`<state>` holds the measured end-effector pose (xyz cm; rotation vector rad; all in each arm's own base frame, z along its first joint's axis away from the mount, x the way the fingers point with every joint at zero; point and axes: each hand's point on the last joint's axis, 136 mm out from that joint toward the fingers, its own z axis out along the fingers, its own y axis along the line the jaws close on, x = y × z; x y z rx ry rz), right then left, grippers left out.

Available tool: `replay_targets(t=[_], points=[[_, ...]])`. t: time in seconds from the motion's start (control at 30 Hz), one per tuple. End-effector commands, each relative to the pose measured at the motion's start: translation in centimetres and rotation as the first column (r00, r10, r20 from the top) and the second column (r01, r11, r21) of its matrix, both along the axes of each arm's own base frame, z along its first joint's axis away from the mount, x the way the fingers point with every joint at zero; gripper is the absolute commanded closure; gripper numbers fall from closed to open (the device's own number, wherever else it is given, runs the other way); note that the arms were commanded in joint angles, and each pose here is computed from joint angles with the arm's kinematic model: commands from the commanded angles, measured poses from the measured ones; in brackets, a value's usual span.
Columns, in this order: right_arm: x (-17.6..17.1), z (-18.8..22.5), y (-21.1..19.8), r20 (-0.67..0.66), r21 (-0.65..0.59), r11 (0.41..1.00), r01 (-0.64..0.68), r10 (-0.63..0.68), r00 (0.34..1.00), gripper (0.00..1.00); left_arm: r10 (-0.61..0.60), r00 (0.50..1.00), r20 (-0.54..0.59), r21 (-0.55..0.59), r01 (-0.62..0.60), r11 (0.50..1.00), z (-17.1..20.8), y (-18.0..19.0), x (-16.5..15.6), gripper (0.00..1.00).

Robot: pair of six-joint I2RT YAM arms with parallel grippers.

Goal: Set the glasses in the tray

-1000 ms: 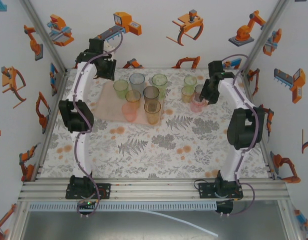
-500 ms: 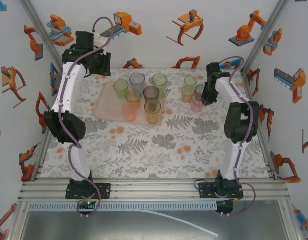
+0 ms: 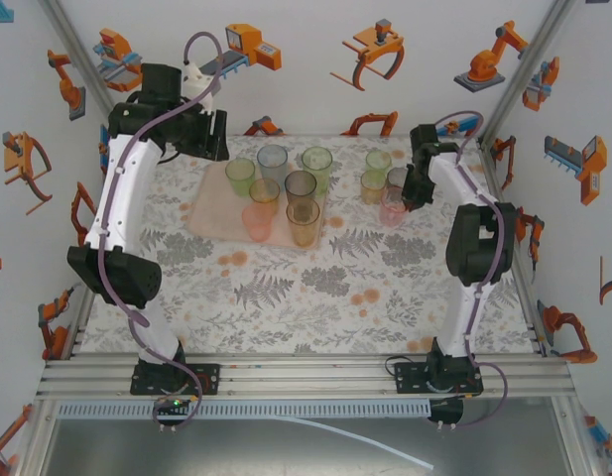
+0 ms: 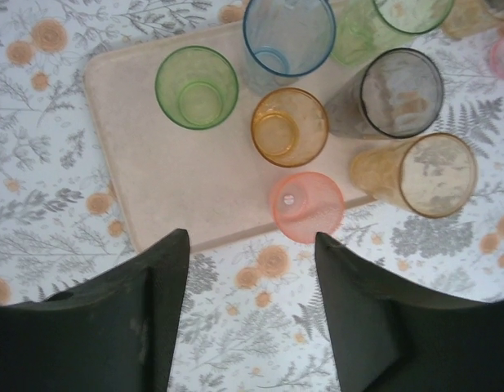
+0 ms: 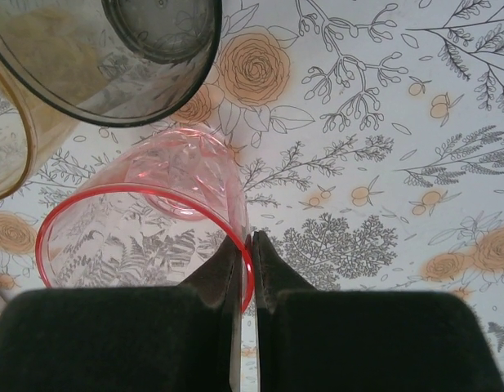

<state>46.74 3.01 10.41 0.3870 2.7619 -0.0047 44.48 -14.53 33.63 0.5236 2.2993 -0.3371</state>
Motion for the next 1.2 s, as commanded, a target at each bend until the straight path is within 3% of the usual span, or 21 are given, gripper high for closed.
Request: replay_targets(t=[0.0, 0.1, 0.43, 0.87, 1.17], points=[[-0.9, 3.7, -0.5, 0.053, -0.018, 1.000, -0.012, 0.013, 0.999, 1.00, -0.043, 0.999, 0.004, -0.023, 0.043, 0.999, 1.4, -0.2, -2.8, 0.31], [-1.9, 5.0, 0.0, 0.062, -0.023, 0.999, -0.031, 0.032, 0.998, 1.00, -0.056, 0.998, -0.006, -0.024, 0.056, 0.998, 1.1, 0.0, -4.4, 0.12], [-7.4, 10.1, 5.4, 0.096, -0.060, 0.983, -0.171, 0.176, 0.980, 1.00, -0.060, 0.998, -0.028, -0.011, 0.060, 0.998, -0.6, 1.3, -9.5, 0.02], [-18.9, 16.6, 13.7, 0.168, -0.066, 0.937, -0.342, 0.348, 0.922, 1.00, -0.023, 0.998, -0.053, -0.050, 0.021, 0.999, -2.9, 3.1, -13.2, 0.03], [-22.2, 16.5, 22.7, 0.160, -0.084, 0.867, -0.492, 0.499, 0.852, 1.00, 0.020, 0.998, -0.063, -0.070, -0.025, 0.997, -3.0, 4.4, -13.9, 0.03]])
